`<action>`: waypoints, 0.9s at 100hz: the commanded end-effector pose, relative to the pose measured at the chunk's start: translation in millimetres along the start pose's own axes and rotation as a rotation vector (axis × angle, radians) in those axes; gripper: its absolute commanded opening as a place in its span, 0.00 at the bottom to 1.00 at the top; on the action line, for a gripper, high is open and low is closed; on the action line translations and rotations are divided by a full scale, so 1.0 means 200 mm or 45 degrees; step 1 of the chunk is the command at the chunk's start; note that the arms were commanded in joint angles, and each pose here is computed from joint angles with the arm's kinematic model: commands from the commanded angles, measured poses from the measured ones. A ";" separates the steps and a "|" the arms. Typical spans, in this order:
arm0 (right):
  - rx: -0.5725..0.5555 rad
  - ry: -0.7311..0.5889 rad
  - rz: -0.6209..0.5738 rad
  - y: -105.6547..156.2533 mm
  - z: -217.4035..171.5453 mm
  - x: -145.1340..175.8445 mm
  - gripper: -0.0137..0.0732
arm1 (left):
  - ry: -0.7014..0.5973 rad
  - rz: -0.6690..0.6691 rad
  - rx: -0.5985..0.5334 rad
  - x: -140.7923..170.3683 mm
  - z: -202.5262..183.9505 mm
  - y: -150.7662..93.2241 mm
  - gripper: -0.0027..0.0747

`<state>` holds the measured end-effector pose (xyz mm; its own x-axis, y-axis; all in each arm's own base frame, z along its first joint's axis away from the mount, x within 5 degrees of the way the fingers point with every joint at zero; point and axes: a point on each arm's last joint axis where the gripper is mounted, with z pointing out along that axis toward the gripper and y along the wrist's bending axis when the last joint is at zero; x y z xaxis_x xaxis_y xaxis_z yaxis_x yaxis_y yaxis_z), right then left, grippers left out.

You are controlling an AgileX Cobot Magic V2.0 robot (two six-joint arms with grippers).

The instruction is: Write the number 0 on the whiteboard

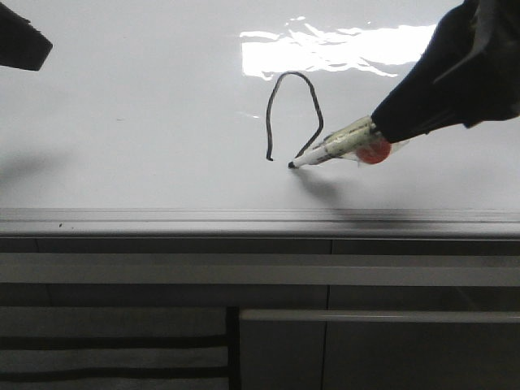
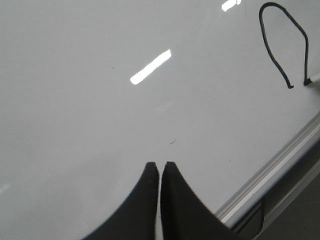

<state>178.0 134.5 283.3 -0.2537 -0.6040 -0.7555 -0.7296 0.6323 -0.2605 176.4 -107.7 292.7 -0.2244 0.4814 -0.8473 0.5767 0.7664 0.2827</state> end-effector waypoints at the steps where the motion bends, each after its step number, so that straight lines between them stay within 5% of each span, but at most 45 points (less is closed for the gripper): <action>1: 0.033 -0.092 -0.018 -0.02 -0.01 -0.06 0.08 | -0.146 -0.025 -0.010 -0.09 -0.04 0.02 0.01; 90: 0.080 -0.222 -0.018 -0.04 -0.02 -0.13 0.08 | -0.146 -0.025 -0.010 -0.09 -0.04 0.02 0.01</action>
<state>179.7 138.2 283.6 -0.2391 -0.5948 -0.7675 -0.7303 0.6311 -0.2616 176.4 -107.7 292.7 -0.2244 0.4814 -0.8473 0.5767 0.7664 0.2827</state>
